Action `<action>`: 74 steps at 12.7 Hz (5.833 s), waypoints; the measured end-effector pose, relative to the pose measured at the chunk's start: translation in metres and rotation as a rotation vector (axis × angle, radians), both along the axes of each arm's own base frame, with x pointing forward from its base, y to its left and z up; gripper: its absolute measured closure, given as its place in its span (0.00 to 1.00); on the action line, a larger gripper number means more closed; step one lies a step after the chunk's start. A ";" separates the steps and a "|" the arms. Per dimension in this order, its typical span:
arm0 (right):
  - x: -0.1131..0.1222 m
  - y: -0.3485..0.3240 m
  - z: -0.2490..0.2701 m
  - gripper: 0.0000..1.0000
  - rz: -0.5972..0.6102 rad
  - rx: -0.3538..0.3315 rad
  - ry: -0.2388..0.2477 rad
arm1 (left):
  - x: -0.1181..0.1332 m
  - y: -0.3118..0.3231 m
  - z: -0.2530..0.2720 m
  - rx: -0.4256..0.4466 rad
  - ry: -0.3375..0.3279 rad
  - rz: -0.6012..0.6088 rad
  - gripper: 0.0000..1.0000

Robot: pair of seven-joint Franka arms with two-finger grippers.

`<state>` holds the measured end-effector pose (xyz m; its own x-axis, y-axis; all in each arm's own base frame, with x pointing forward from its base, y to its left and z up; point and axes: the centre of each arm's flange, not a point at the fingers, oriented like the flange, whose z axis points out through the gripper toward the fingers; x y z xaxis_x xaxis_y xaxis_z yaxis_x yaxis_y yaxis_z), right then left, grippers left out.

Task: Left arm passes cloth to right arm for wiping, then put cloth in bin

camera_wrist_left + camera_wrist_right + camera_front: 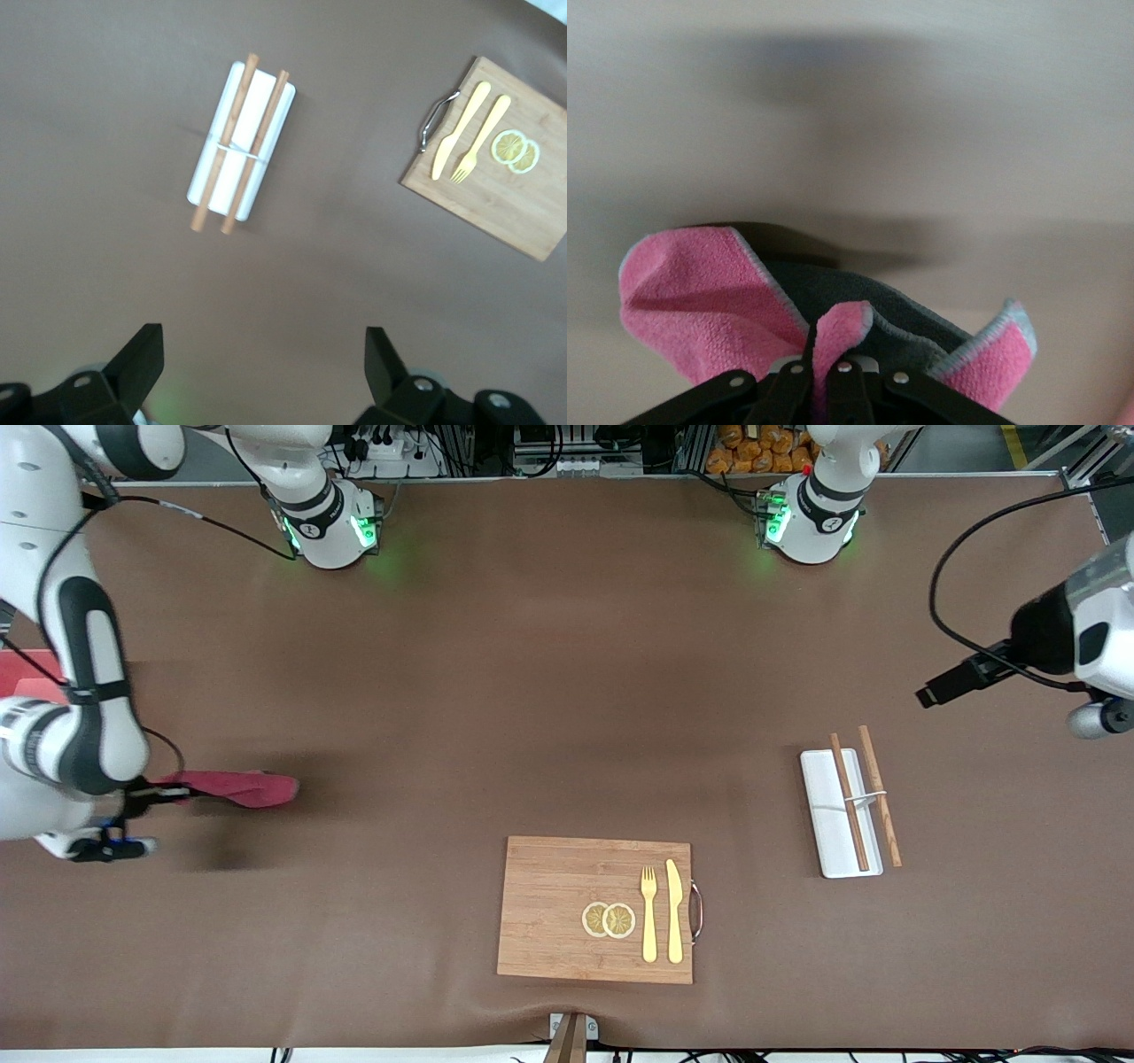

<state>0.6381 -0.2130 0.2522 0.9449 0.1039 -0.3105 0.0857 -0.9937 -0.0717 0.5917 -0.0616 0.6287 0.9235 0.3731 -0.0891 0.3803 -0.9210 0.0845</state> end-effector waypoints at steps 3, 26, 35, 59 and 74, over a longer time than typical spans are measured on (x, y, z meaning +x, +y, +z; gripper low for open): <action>-0.026 -0.084 0.023 0.97 0.091 -0.048 0.004 | -0.004 0.036 0.005 0.030 -0.027 -0.125 0.00; 0.035 0.362 0.025 0.97 -0.230 0.084 0.010 | -0.025 0.029 0.012 0.070 -0.045 -0.208 0.00; -0.034 0.263 0.295 0.97 -0.217 0.046 -0.059 | -0.028 0.027 0.016 0.071 -0.049 -0.211 0.00; -0.040 -0.118 0.196 0.13 0.139 -0.084 -0.212 | -0.032 0.027 0.007 0.073 -0.037 -0.211 0.00; -0.105 0.214 0.403 0.00 -0.117 -0.091 -0.238 | -0.037 0.030 0.016 0.077 -0.059 -0.203 0.00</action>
